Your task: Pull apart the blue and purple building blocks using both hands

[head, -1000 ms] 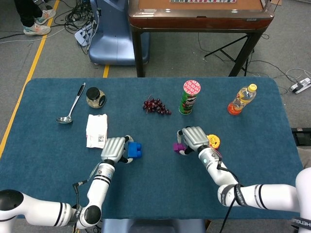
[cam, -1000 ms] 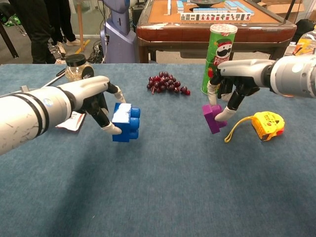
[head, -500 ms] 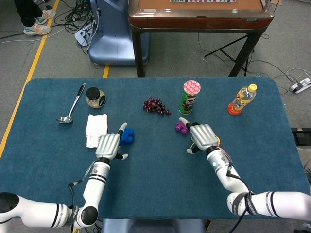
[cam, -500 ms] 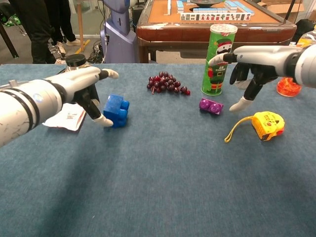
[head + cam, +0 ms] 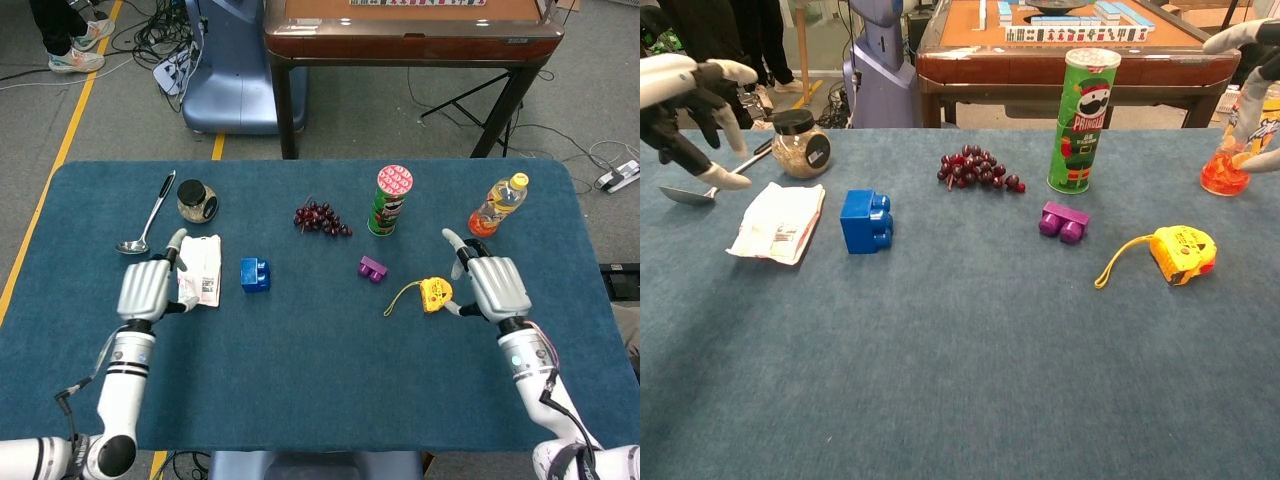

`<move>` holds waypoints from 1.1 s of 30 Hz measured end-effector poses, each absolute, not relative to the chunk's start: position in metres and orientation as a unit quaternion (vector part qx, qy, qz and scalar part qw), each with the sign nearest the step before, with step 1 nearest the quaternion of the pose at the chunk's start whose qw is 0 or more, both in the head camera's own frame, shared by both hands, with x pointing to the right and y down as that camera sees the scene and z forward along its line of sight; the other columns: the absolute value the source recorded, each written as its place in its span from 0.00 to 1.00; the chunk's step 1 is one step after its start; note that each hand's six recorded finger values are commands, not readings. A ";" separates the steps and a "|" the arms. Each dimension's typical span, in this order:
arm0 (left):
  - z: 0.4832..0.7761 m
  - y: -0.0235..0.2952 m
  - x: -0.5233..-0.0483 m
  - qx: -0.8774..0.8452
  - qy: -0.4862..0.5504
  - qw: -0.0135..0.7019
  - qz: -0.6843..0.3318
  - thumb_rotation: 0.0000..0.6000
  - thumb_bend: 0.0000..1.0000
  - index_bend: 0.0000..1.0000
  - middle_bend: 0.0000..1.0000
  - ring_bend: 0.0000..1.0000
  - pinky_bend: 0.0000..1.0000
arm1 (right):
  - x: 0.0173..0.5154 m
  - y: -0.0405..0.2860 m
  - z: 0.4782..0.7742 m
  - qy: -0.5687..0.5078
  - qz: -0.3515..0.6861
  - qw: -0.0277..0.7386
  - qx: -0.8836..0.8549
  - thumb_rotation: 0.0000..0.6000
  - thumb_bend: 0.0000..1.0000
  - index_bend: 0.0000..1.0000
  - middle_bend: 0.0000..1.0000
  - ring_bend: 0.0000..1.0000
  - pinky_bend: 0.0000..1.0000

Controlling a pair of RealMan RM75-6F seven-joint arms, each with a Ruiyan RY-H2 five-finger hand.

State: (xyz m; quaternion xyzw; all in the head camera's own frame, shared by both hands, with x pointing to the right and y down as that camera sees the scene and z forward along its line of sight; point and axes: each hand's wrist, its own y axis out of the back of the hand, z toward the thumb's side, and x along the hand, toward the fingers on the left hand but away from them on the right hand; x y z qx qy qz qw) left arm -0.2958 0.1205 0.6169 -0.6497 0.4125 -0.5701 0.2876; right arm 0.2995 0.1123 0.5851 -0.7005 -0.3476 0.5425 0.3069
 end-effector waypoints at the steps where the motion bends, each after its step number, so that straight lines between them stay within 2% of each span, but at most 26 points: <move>1: 0.613 0.121 -0.304 -0.648 0.418 0.288 -0.568 1.00 0.04 0.08 0.28 0.23 0.49 | 0.304 0.115 0.583 -0.351 0.539 0.305 -0.703 1.00 0.00 0.10 0.40 0.41 0.70; 6: 0.595 0.134 -0.350 -0.629 0.421 0.312 -0.574 1.00 0.04 0.11 0.23 0.19 0.43 | 0.321 0.128 0.575 -0.356 0.519 0.305 -0.714 1.00 0.00 0.10 0.34 0.32 0.42; 9: 0.589 0.152 -0.376 -0.619 0.427 0.308 -0.583 1.00 0.04 0.12 0.22 0.19 0.42 | 0.336 0.139 0.571 -0.348 0.515 0.319 -0.716 1.00 0.00 0.10 0.33 0.30 0.36; 18: 0.563 0.194 -0.441 -0.573 0.445 0.330 -0.604 1.00 0.04 0.15 0.22 0.19 0.41 | 0.389 0.168 0.558 -0.361 0.529 0.374 -0.671 1.00 0.00 0.12 0.33 0.29 0.36; 33: 0.540 0.229 -0.483 -0.580 0.448 0.314 -0.604 1.00 0.04 0.15 0.22 0.19 0.40 | 0.431 0.196 0.535 -0.392 0.550 0.367 -0.640 1.00 0.00 0.13 0.33 0.29 0.36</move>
